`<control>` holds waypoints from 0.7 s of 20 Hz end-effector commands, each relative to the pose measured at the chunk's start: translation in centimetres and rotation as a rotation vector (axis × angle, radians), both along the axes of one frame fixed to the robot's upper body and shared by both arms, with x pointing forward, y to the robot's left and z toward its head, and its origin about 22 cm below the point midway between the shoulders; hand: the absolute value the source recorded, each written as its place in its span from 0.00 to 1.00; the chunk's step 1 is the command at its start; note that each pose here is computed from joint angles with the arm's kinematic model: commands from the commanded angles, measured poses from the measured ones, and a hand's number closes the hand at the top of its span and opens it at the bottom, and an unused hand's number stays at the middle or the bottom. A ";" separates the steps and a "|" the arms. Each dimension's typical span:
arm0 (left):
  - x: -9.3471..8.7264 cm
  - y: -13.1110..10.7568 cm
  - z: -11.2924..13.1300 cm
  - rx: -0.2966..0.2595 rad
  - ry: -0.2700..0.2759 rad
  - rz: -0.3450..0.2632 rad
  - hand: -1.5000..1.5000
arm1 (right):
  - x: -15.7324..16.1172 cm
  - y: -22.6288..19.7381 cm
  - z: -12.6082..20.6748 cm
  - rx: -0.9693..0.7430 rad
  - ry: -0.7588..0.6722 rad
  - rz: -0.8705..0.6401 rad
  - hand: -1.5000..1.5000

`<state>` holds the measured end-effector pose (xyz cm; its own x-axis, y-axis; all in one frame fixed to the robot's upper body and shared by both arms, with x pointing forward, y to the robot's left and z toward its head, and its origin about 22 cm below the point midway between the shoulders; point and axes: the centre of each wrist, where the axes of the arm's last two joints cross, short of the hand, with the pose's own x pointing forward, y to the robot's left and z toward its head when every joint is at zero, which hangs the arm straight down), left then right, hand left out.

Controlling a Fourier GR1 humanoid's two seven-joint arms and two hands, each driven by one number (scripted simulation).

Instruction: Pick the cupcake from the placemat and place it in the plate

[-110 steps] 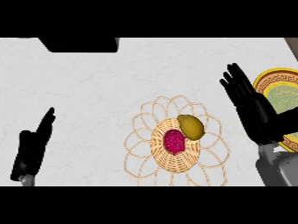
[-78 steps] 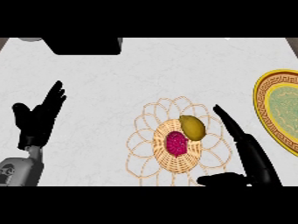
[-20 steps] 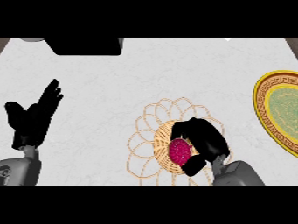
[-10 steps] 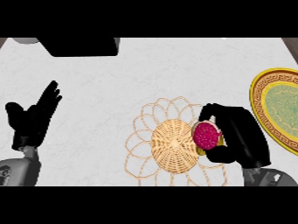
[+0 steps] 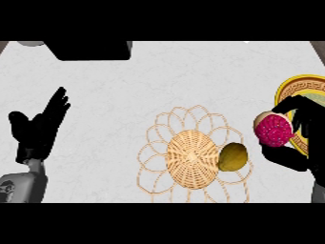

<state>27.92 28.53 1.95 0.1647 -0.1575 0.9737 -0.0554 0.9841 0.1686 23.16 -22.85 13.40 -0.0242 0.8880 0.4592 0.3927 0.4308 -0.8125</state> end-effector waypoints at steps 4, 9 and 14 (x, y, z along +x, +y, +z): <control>1.5 1.0 1.0 0.002 0.005 0.013 0.50 | -0.1 -7.4 0.4 0.120 0.004 -0.139 1.00; 1.1 -1.9 1.5 -0.009 -0.007 -0.028 0.50 | 2.2 -13.7 -0.4 0.129 -0.013 -0.223 1.00; 1.5 0.4 1.1 0.010 -0.001 -0.016 0.50 | 3.8 -16.4 -5.0 0.079 0.043 -0.219 1.00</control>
<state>28.40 28.22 2.45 0.1626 -0.1637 0.9730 -0.0390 0.9843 0.1722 26.09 -37.12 11.54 0.1655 0.8221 0.5448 0.4653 0.4220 -0.7781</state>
